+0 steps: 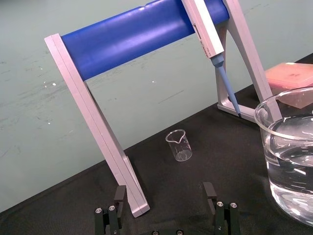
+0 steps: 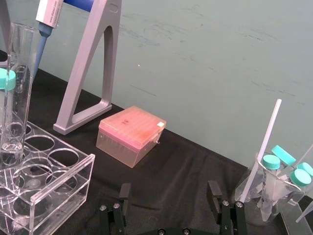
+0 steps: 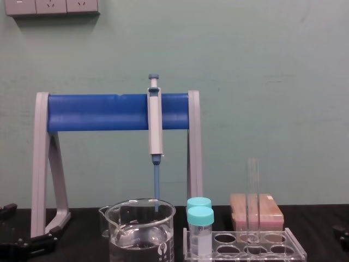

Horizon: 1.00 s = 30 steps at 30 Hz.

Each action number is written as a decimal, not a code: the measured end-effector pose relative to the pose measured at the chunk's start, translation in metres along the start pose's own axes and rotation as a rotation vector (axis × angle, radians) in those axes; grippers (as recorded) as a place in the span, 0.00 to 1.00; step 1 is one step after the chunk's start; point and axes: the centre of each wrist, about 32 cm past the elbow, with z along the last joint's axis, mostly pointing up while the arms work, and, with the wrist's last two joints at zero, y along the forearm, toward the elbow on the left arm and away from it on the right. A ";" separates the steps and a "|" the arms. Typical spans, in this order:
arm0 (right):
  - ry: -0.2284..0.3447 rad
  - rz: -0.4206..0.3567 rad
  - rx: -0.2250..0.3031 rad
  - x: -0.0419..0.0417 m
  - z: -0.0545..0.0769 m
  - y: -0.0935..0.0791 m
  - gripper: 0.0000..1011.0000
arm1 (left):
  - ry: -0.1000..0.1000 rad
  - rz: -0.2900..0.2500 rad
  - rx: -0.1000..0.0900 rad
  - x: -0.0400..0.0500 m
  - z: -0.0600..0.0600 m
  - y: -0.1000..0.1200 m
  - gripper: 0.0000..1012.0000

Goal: Hold the test tube with one hand and immerse one end into the beaker, then return it to the test tube rack.

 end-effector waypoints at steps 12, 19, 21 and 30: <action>0.201 0.024 0.024 0.0157 0.008 0.000 0.99 | 0.000 0.000 0.000 0.0000 0.000 0.000 0.99; 0.395 0.102 0.089 0.0268 0.026 0.001 0.99 | 0.000 0.000 0.000 0.0000 0.000 0.000 0.99; 0.415 0.129 0.095 0.0270 0.029 0.001 0.99 | 0.000 0.000 0.000 0.0000 0.000 0.000 0.99; 0.439 0.286 0.091 0.0202 0.039 0.003 0.99 | 0.000 0.000 0.000 0.0000 0.000 0.000 0.99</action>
